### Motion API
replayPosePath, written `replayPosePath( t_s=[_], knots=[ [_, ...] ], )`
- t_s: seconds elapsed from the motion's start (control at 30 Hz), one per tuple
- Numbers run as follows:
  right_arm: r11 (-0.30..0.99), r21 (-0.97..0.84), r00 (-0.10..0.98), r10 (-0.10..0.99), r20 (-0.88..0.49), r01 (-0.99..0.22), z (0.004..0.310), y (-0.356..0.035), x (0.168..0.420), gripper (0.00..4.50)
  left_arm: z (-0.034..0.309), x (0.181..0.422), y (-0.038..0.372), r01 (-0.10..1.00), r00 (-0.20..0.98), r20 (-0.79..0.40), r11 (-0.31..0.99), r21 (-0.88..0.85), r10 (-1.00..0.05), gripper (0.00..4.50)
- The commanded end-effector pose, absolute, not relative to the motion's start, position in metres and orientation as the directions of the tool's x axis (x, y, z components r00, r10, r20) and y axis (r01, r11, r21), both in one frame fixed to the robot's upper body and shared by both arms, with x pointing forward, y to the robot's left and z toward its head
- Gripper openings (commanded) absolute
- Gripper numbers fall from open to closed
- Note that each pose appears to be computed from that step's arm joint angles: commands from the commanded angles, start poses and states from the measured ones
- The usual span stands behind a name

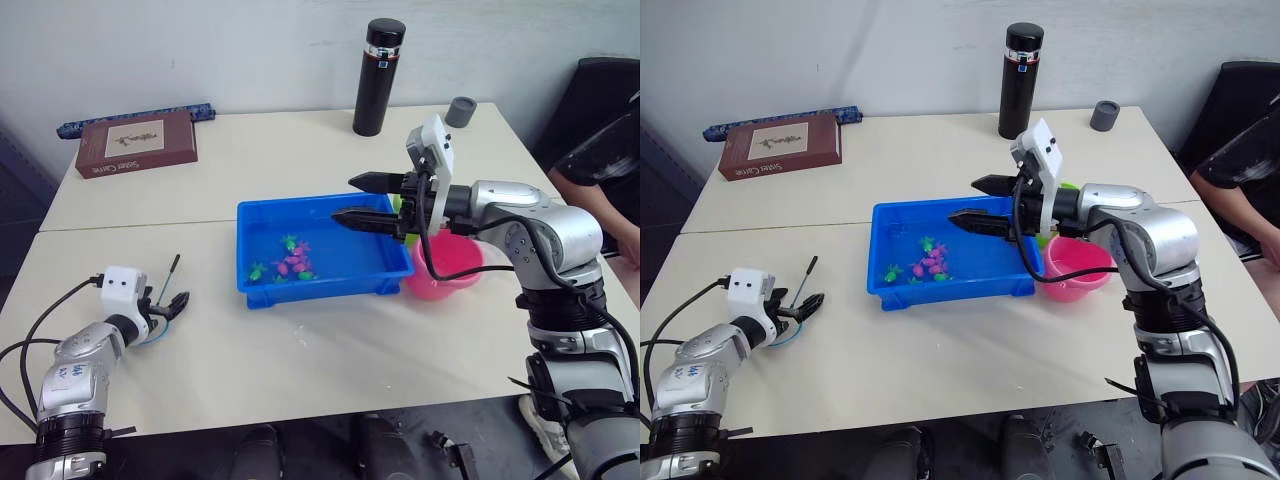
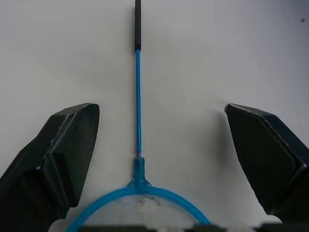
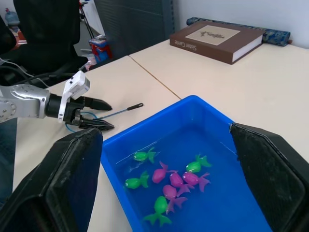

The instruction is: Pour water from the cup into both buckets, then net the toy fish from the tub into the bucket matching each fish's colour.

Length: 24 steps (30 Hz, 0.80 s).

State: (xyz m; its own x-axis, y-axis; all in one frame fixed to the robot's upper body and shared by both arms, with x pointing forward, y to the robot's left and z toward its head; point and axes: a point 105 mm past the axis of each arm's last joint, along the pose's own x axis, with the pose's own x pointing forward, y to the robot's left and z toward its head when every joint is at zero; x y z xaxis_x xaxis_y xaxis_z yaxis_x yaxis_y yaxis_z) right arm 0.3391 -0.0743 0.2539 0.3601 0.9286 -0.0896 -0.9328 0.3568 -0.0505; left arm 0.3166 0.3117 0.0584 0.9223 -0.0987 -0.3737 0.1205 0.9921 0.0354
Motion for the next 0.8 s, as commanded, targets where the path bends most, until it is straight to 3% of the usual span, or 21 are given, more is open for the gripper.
replayPosePath(
  t_s=[0.03,0.43,0.53,0.67,0.8],
  knots=[
    [0.361,-0.083,0.366,0.929,-0.055,-0.929,0.265,-0.079,0.334,4.45,0.055,0.314,0.314,0.126,0.912,-0.4,0.99,0.058,-0.092,4.5],
    [0.382,-0.079,0.386,0.921,-0.053,-0.921,0.266,-0.081,0.337,4.45,0.041,0.312,0.315,0.121,0.902,-0.422,0.991,0.052,-0.088,4.5],
    [0.384,-0.079,0.388,0.92,-0.053,-0.92,0.267,-0.08,0.336,4.5,0.04,0.313,0.314,0.122,0.901,-0.423,0.991,0.048,-0.091,3.62],
    [0.386,-0.077,0.39,0.919,-0.05,-0.919,0.268,-0.079,0.335,4.5,0.039,0.313,0.313,0.126,0.898,-0.429,0.991,0.043,-0.096,1.83],
    [0.391,-0.075,0.395,0.918,-0.046,-0.917,0.27,-0.079,0.335,4.5,0.039,0.313,0.314,0.124,0.897,-0.432,0.991,0.043,-0.094,1.83]
  ],
)
